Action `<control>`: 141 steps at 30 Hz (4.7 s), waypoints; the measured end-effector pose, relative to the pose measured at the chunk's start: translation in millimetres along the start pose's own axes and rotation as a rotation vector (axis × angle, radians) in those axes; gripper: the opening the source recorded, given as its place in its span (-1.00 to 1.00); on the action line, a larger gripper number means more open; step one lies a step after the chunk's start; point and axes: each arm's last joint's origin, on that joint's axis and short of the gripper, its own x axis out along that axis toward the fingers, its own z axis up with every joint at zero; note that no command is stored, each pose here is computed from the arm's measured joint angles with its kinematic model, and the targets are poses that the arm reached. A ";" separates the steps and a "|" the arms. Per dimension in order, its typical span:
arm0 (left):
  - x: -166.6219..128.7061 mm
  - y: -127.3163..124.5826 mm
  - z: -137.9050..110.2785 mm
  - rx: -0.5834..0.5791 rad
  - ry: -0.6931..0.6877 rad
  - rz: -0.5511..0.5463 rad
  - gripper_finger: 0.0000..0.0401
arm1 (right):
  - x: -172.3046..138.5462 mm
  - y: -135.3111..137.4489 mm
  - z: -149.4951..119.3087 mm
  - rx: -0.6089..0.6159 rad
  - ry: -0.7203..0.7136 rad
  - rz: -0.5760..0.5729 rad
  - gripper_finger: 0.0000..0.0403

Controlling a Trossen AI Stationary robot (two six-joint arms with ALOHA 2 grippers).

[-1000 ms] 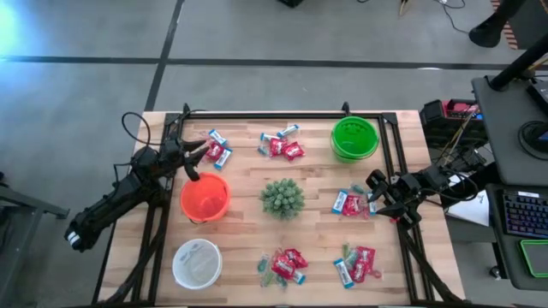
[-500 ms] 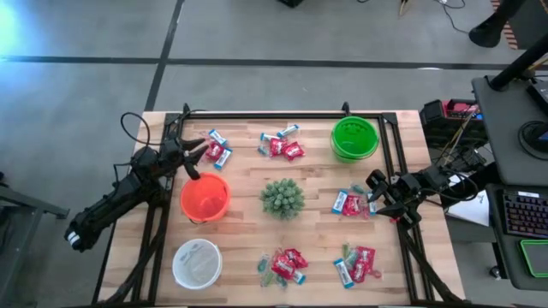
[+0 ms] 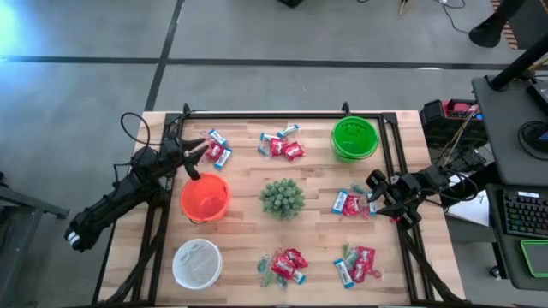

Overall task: Sort candy
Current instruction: Put the red candy into the orange bucket

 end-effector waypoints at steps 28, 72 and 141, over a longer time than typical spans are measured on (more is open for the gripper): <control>0.3 -0.3 2.6 -0.110 -0.022 -0.012 -0.41 | 0.0 0.0 -0.1 0.000 0.000 0.000 -0.17; 13.2 1.3 43.9 -0.132 0.033 0.002 -0.59 | 0.0 0.0 -0.1 0.000 0.001 0.000 -0.17; 22.6 0.6 138.5 -0.450 0.031 -0.021 -0.67 | -1.4 -6.7 11.5 0.062 -0.150 -0.279 -0.17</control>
